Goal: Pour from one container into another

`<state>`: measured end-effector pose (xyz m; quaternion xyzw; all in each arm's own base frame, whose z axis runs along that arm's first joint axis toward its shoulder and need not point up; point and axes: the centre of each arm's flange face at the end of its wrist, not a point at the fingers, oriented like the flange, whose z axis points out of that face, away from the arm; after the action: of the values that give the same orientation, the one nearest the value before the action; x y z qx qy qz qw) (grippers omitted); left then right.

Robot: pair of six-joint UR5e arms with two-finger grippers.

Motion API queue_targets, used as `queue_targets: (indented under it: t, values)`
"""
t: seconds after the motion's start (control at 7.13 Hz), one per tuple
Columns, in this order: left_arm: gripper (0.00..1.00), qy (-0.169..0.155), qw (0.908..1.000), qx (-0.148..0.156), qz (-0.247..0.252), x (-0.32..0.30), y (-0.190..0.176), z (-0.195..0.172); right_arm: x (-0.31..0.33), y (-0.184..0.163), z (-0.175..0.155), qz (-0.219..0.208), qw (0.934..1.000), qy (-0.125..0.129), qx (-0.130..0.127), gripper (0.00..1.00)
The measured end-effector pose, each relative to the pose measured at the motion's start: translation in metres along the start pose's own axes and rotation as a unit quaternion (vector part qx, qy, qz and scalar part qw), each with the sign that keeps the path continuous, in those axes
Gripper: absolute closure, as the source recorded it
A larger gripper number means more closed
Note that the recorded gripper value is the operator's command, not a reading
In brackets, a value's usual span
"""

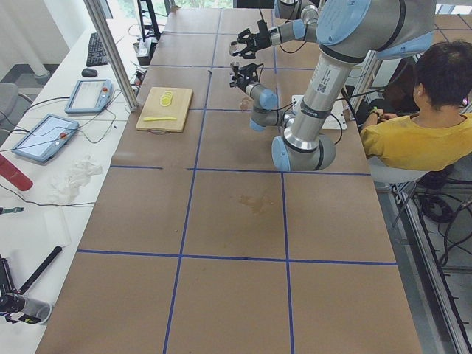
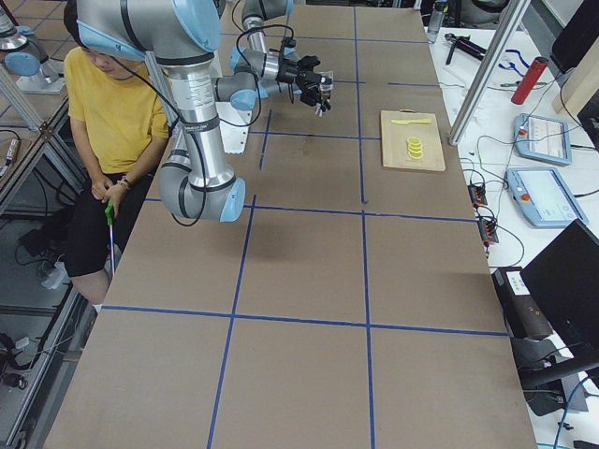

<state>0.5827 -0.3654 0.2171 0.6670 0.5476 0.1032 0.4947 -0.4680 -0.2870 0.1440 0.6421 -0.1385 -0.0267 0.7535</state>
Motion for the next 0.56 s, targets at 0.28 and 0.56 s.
queue_targets:
  t: [0.28,0.56]
  values:
    - [1.00,0.000,1.0000,0.000,-0.002,0.0039,0.0014,-0.0005,-0.0004,0.0007,0.0006,-0.017,0.9999,0.001,-0.001,1.00]
    - [1.00,-0.001,1.0000,0.001,-0.004,0.0067,0.0019,-0.0010,-0.0016,0.0025,0.0015,-0.036,0.9993,0.004,-0.005,1.00]
